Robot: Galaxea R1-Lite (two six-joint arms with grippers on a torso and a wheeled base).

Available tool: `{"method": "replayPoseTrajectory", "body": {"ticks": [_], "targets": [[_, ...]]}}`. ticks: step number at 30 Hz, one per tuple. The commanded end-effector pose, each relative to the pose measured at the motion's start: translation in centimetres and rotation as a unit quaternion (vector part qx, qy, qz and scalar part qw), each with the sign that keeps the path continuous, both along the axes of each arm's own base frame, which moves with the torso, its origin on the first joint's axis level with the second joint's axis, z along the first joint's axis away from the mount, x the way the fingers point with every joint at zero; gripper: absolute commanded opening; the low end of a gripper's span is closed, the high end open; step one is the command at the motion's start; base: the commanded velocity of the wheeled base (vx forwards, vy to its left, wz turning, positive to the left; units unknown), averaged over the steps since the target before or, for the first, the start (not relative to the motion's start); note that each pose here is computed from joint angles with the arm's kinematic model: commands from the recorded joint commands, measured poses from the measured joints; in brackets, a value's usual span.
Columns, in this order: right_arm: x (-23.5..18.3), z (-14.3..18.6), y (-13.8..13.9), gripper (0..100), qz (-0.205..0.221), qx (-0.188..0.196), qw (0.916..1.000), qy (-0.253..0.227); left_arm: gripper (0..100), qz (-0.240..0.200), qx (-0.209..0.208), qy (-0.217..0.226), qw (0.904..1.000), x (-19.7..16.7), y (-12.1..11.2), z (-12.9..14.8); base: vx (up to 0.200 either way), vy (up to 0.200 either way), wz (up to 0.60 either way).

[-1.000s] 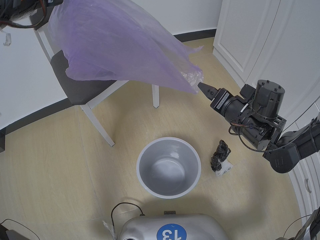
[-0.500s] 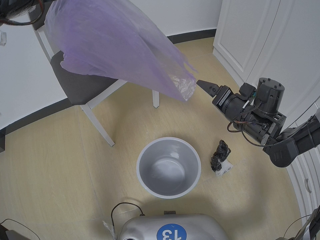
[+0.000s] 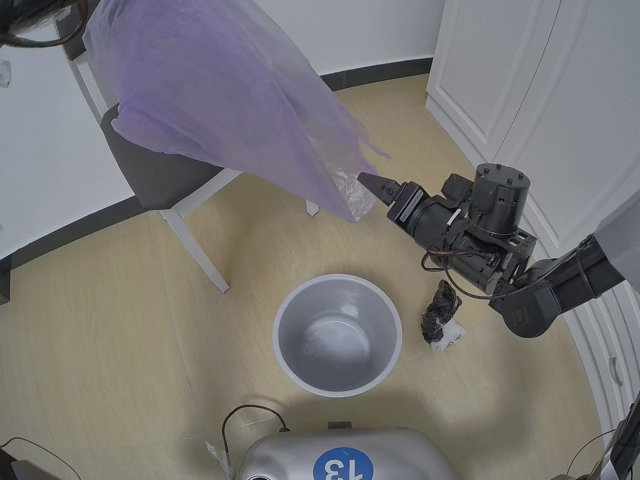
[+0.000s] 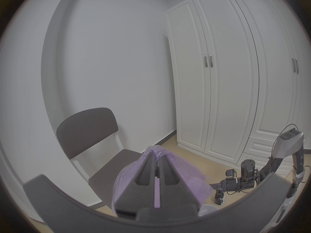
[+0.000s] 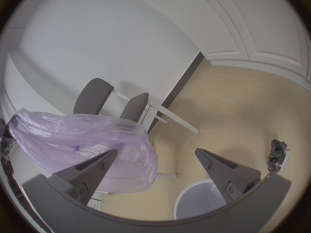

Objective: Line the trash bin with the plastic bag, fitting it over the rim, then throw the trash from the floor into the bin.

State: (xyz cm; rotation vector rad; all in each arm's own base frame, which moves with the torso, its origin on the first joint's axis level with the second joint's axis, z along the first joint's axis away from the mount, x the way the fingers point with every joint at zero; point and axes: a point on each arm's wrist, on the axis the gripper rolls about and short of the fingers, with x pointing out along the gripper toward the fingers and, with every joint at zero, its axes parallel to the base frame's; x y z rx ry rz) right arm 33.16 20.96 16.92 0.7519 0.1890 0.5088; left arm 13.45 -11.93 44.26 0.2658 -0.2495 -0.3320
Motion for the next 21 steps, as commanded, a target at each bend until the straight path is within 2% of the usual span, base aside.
{"method": "replayPoseTrajectory", "body": {"ticks": [1, 10, 21], "targets": [[0.3, -0.8, 0.4, 100, 0.002, -0.005, 1.0000, 0.007, 0, -0.003, -0.002, -0.001, 1.0000, -0.3, 0.2, 0.0, 0.000, 0.000, 0.00], [0.5, -1.5, 1.7, 100, 0.009, -0.004, 0.9999, 0.008, 0, -0.011, -0.006, -0.005, 0.9999, -1.1, 0.5, 0.2, 0.000, 0.000, 0.00], [1.0, -2.1, 2.1, 100, 0.006, -0.006, 0.9999, 0.011, 0, -0.011, -0.007, -0.006, 0.9999, -1.4, 0.9, 0.2, 0.000, 0.000, 0.00]]}}
